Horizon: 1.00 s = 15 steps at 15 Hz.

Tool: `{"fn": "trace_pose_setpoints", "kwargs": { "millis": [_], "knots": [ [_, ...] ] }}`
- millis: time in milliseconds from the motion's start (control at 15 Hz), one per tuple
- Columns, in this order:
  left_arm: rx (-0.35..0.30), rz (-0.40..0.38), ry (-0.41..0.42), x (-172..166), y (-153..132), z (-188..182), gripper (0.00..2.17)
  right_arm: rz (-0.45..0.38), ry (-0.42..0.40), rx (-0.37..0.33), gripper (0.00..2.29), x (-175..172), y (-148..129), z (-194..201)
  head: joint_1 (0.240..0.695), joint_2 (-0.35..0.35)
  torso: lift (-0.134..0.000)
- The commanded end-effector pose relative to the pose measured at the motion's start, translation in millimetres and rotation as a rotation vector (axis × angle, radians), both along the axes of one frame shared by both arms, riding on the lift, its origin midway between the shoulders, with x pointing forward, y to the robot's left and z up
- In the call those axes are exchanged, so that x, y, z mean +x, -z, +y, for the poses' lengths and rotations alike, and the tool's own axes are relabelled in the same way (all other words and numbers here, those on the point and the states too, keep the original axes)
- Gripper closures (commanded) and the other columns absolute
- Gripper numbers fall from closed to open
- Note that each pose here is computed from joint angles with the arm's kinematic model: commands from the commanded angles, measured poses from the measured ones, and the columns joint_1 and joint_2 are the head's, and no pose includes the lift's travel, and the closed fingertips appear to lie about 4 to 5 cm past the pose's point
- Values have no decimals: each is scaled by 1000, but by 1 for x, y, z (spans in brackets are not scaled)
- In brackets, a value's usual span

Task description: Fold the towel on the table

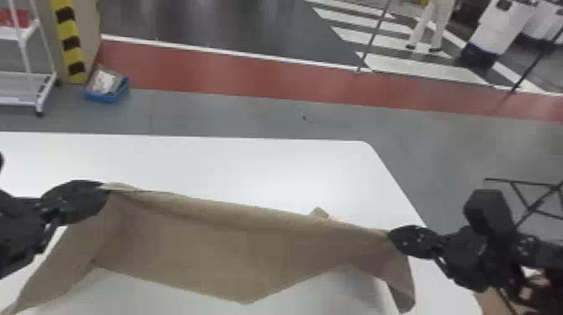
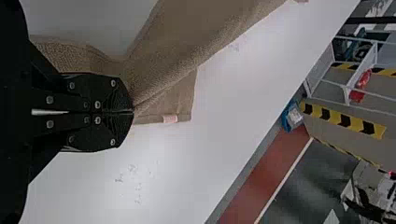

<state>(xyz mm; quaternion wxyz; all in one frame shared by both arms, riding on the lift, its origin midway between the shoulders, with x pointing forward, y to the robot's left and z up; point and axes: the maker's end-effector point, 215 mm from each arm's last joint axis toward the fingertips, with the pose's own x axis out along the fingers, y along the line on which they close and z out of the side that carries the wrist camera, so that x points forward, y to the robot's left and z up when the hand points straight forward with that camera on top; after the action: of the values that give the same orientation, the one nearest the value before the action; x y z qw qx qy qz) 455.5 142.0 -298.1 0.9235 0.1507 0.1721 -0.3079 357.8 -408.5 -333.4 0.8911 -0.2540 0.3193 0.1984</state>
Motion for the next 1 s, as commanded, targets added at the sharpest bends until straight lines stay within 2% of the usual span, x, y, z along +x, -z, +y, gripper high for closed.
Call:
{"fn": "trace_pose_setpoints", "kwargs": {
  "millis": [0, 133, 333, 533, 667, 733, 800, 867, 933],
  "knots": [
    [-9, -39, -8, -4, -27, 5, 2132, -72, 94, 21, 2253, 11, -25, -31, 695, -350, -124],
    [-16, -99, 2, -13, -63, 10, 2132, -124, 154, 71, 2253, 7, -48, -51, 695, -350, -124],
    [-19, -173, -3, -31, -111, 27, 2132, -183, 169, 122, 2253, -13, -78, -59, 695, -350, -124],
    [2, -263, -42, -41, -155, 51, 2132, -244, 197, 131, 2253, -30, -106, -78, 695, -350, -124],
    [3, -333, -54, -33, -186, 55, 2132, -276, 227, 116, 2253, -30, -119, -93, 692, -350, -124],
    [-7, -322, -40, -20, -184, 46, 2128, -269, 236, 115, 2253, -26, -113, -94, 677, -350, -124],
    [-3, -280, -10, 1, -169, 25, 2125, -240, 234, 125, 2253, -14, -99, -90, 658, -350, -124],
    [14, -218, 21, 21, -143, 6, 2125, -212, 243, 118, 2253, -4, -84, -88, 645, -350, -124],
    [48, -118, 43, 45, -97, -10, 2115, -169, 231, 105, 2253, 6, -64, -78, 634, -350, -124]
  ]
}}
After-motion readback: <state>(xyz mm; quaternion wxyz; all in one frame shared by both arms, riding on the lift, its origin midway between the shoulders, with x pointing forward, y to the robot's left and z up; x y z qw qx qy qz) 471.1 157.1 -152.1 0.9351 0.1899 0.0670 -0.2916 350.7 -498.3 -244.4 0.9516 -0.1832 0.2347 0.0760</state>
